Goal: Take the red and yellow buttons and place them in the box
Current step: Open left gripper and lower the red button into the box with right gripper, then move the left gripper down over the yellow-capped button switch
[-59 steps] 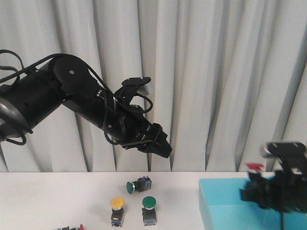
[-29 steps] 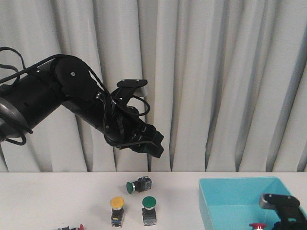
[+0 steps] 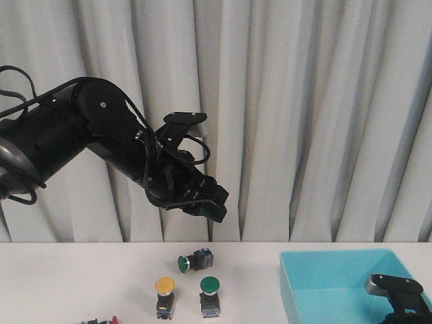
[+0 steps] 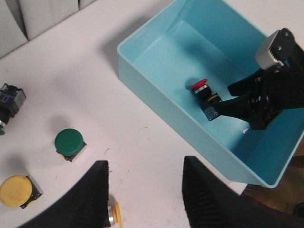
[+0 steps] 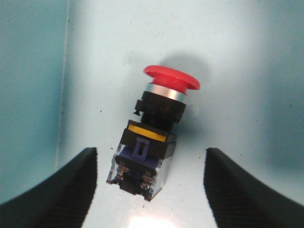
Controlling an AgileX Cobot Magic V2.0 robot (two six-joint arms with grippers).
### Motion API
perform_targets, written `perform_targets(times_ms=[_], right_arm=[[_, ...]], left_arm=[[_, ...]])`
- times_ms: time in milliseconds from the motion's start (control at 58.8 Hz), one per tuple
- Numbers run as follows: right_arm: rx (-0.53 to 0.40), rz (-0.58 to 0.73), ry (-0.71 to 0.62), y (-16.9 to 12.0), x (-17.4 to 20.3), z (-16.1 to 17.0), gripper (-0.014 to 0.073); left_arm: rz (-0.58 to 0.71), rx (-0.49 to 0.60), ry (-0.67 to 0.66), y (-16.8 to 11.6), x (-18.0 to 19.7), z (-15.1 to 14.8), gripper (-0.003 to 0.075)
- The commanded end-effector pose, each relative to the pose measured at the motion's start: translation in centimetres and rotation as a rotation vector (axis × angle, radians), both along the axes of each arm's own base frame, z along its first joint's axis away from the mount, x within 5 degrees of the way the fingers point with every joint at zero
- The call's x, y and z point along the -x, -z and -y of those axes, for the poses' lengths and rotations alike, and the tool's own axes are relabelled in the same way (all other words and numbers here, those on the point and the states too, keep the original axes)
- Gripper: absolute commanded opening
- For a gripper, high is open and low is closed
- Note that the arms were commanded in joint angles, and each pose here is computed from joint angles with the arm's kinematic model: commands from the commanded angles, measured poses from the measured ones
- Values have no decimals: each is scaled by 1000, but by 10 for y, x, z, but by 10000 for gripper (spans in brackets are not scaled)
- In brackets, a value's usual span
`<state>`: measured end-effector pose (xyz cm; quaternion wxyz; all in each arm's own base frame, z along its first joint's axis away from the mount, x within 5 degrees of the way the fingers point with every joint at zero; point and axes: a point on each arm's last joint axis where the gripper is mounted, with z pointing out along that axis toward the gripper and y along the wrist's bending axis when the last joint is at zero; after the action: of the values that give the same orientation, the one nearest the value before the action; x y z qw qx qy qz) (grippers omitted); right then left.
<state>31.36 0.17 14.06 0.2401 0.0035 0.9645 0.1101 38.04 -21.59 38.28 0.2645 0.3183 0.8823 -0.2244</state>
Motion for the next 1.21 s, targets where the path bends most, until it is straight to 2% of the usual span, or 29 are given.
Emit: perform_targets(times_ms=[0,136,323,476,663,935,1190], right_arm=[[1,91,32,-22,-6,3,535],[-30,159,66,-43,-6,2,528],[-119,314,47,-106,1,-6,526],[-201,448,6,-160,21,-15,526],[-272,604,-57,-214,64,-25,526],[-262,772,-100,-254,111,-29,526],[-257,799,-121,-261,122,-31,526]], left_arm=[[68,52,-4,-34,16,-7,334],[85,14,-17,-33,14,-10,334],[112,-43,-38,-31,11,-14,334],[132,-84,-53,-30,9,-18,334],[172,-220,-97,-19,-2,-26,334],[115,-355,-207,26,-32,-27,337],[30,-408,-189,71,-50,-19,406]])
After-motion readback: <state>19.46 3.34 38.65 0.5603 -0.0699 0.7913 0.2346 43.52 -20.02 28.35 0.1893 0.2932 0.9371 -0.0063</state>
